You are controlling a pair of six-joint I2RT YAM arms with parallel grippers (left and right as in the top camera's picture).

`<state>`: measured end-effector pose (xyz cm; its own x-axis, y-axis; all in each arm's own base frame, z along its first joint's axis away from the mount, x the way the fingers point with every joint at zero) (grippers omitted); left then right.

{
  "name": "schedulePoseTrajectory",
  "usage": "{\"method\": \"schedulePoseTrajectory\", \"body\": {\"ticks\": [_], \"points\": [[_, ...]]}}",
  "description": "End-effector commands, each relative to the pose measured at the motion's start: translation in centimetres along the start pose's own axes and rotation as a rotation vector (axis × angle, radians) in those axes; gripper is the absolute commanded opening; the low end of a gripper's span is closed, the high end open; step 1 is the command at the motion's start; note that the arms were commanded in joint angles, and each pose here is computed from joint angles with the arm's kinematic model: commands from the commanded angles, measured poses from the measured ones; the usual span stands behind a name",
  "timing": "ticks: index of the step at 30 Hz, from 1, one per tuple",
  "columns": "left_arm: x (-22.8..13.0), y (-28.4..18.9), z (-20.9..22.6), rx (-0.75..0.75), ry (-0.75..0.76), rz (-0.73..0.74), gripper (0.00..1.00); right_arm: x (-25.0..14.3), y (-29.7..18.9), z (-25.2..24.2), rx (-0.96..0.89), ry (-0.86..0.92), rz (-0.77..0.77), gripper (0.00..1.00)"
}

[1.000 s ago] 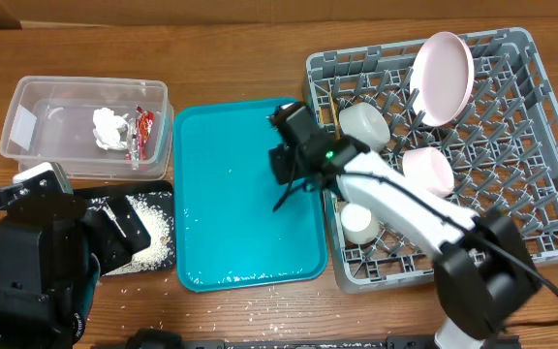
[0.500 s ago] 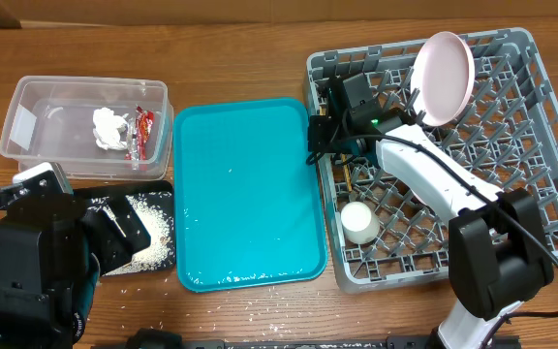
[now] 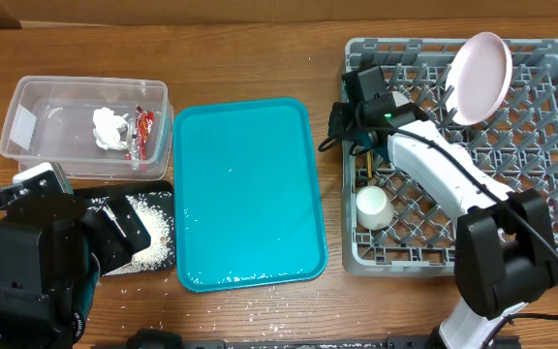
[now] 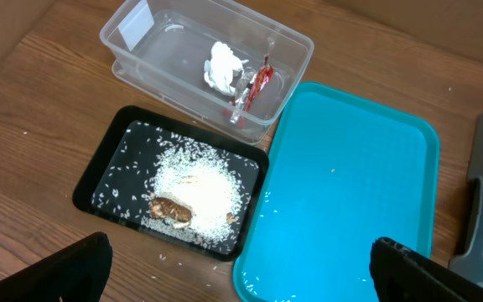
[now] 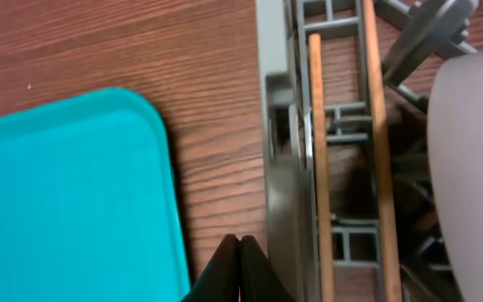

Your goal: Sort waste into correct bins and load items into the dishwasher

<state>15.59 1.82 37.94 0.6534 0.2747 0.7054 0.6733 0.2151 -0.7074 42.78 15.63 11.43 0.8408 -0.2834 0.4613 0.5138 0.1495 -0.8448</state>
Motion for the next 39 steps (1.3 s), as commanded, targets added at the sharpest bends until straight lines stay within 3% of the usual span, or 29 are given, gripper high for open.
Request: {"method": "schedulePoseTrajectory", "body": {"ticks": [1, 4, 7, 11, 12, 13, 15, 19, 25, 29, 34, 39], "points": [[0.2, 0.0, 0.3, 0.016, -0.014, -0.011, 1.00, 0.7, -0.7, -2.1, -0.079, -0.023, -0.010, 0.04], [0.2, 0.0, 0.3, 0.016, -0.014, -0.012, 1.00, 0.6, -3.4, 0.3, 0.032, -0.116, 0.028, 0.06], [0.2, 0.0, 0.3, 0.016, -0.014, -0.011, 1.00, 0.3, -10.2, 4.3, 0.247, -0.188, 0.027, 0.11], [0.2, 0.0, 0.3, 0.016, -0.014, -0.012, 1.00, -0.7, -20.2, 6.6, 0.413, -0.250, -0.085, 0.18], [0.2, 0.0, 0.3, 0.016, -0.014, -0.012, 1.00, -1.2, -23.3, 6.8, 0.454, -0.264, -0.124, 0.34], [0.2, 0.0, 0.3, 0.016, -0.015, -0.012, 1.00, -1.9, -25.9, 7.0, 0.508, -0.283, -0.153, 1.00], [0.2, 0.0, 0.3, 0.016, -0.014, -0.012, 1.00, -3.0, -29.5, 6.7, 0.561, -0.311, -0.201, 1.00], [0.2, 0.0, 0.3, 0.016, -0.014, -0.012, 1.00, -4.3, -33.4, 3.0, 0.486, -0.292, -0.278, 1.00], [0.2, 0.0, 0.3, 0.016, -0.014, -0.012, 1.00, -4.8, -37.0, -6.0, 0.113, -0.211, -0.480, 1.00], [0.2, 0.0, 0.3, 0.016, -0.014, -0.012, 1.00, -4.3, -37.5, -8.3, 0.029, -0.145, -0.573, 1.00], [0.2, 0.0, 0.2, 0.016, -0.014, -0.011, 1.00, -3.6, -35.2, -11.7, 0.040, 0.024, -0.774, 1.00], [0.2, 0.0, 0.2, 0.017, -0.014, -0.010, 1.00, -7.7, -28.4, -15.8, -0.016, 0.081, -0.800, 1.00]]}}
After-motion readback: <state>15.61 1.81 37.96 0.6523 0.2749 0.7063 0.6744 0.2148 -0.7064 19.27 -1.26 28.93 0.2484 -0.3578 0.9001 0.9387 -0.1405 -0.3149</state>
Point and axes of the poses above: each gripper's point midway between its finger pads, its own y axis out along the fingers, its own z axis along the line the jaws close on, x = y × z, the point moved 3 cm from there along -y, back along the fingers, and after that the axes turned 6 degrees about y, right-handed, at the moved point
